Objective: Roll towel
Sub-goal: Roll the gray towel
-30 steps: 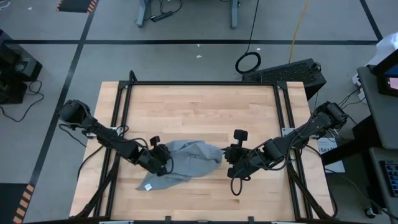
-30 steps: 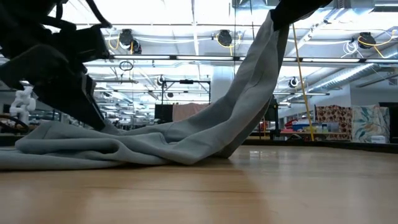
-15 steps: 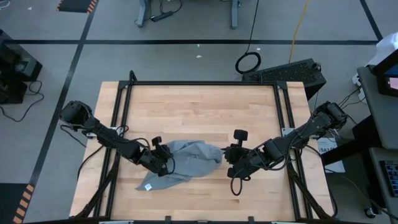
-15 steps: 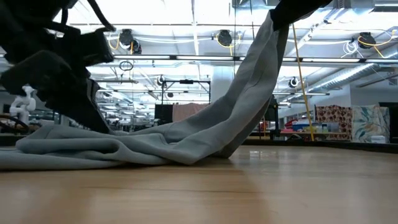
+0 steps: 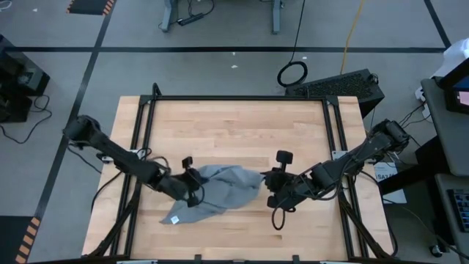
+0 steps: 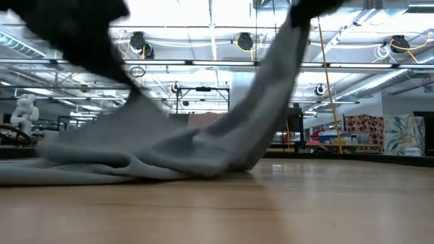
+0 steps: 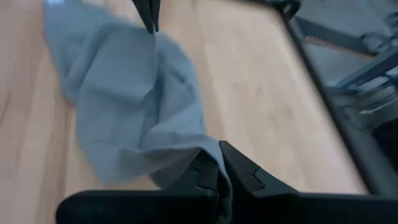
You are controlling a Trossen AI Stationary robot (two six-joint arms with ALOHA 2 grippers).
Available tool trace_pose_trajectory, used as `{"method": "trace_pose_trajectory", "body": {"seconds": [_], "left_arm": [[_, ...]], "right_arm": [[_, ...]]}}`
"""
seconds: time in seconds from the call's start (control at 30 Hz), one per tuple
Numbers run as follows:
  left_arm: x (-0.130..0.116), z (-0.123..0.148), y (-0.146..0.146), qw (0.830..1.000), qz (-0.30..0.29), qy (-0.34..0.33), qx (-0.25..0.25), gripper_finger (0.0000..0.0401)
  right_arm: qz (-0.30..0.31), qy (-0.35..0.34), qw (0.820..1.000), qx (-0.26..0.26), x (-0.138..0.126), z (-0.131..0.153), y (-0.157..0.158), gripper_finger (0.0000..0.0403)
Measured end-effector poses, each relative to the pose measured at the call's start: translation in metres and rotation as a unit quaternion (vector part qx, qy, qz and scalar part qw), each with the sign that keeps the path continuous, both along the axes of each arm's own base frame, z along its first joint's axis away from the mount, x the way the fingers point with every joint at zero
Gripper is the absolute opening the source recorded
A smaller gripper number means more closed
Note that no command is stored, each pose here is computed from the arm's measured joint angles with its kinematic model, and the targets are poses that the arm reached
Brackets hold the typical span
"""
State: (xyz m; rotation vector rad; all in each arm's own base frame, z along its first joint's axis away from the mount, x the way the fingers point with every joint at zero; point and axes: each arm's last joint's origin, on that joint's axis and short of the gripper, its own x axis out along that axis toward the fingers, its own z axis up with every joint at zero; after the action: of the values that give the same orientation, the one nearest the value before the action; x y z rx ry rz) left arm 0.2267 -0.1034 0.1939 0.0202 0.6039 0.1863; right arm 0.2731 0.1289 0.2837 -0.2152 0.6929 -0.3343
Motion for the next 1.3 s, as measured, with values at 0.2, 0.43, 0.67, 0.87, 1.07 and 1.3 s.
{"method": "trace_pose_trajectory", "body": {"seconds": [0.2, 0.43, 0.67, 0.87, 1.07, 1.3], "left_arm": [[-0.022, 0.098, 0.006, 0.983, -0.035, -0.171, 0.062, 0.0003], [-0.061, 0.195, 0.011, 0.904, -0.111, -0.389, 0.136, 0.0002], [-0.08, 0.249, 0.021, 0.865, -0.105, -0.448, 0.198, 0.0002], [-0.089, 0.269, 0.03, 0.868, -0.057, -0.438, 0.227, 0.0002], [-0.089, 0.251, 0.021, 0.889, -0.181, -0.396, 0.139, 0.0002], [-0.084, 0.246, -0.012, 0.84, -0.347, -0.416, 0.021, 0.0001]], "right_arm": [[0.018, -0.004, 1.0, -0.022, -0.008, 0.052, 0.002, 0.0], [0.039, -0.104, 0.992, -0.061, -0.019, 0.14, 0.008, 0.0], [0.0, -0.215, 0.972, -0.091, -0.054, 0.224, 0.004, 0.0], [-0.007, -0.244, 0.966, -0.086, -0.073, 0.254, -0.008, 0.0], [-0.013, -0.246, 0.966, -0.079, -0.076, 0.252, -0.005, 0.0], [0.053, -0.282, 0.957, 0.048, -0.079, 0.252, 0.021, 0.0]]}}
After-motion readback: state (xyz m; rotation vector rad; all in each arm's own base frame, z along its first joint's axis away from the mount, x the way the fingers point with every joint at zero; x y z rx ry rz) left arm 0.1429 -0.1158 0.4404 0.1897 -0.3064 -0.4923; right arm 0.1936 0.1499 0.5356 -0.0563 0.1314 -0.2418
